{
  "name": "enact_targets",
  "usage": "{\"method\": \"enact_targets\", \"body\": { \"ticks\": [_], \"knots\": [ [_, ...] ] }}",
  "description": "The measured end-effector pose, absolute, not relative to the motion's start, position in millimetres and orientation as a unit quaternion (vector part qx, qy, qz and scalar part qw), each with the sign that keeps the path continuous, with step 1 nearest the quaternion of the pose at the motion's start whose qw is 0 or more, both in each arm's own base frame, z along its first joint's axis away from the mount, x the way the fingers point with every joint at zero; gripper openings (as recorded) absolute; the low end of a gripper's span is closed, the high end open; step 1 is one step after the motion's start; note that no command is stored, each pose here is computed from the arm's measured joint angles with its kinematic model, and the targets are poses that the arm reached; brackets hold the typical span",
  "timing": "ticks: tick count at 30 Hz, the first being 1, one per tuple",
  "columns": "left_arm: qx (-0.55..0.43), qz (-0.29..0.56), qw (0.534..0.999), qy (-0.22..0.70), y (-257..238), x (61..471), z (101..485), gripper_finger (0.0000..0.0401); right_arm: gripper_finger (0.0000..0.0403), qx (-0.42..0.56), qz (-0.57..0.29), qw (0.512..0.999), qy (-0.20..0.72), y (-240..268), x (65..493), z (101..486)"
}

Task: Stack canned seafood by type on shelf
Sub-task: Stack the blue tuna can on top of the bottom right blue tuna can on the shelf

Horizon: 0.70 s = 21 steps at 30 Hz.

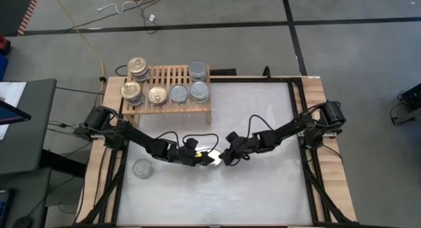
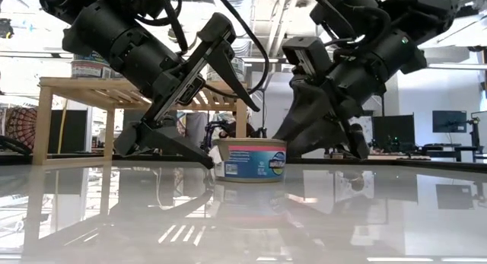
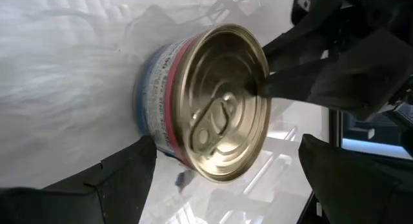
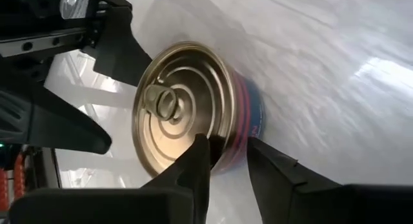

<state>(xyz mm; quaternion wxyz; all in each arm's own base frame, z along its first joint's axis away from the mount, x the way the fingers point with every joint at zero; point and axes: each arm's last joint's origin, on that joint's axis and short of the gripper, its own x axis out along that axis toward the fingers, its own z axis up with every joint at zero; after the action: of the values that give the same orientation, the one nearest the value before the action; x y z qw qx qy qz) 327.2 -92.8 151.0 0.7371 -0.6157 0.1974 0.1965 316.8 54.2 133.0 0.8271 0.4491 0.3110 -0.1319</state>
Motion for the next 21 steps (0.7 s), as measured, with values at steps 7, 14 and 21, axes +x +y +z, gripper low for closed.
{"method": "enact_targets", "body": {
  "ticks": [7, 14, 21],
  "knots": [
    [-0.616, 0.197, 0.737, 0.197, -92.8, 327.1, 150.9, 0.0365, 0.0108, 0.444, -0.139, 0.826, 0.318, 51.5, 317.1, 133.3],
    [-0.632, 0.199, 0.723, 0.196, -92.9, 327.1, 150.9, 0.0365, 0.0075, 0.44, -0.138, 0.828, 0.318, 51.4, 317.0, 133.2],
    [-0.673, 0.195, 0.683, 0.206, -94.3, 326.9, 150.4, 0.0365, 0.0035, 0.438, -0.138, 0.829, 0.32, 51.3, 316.8, 133.0]
  ]
}}
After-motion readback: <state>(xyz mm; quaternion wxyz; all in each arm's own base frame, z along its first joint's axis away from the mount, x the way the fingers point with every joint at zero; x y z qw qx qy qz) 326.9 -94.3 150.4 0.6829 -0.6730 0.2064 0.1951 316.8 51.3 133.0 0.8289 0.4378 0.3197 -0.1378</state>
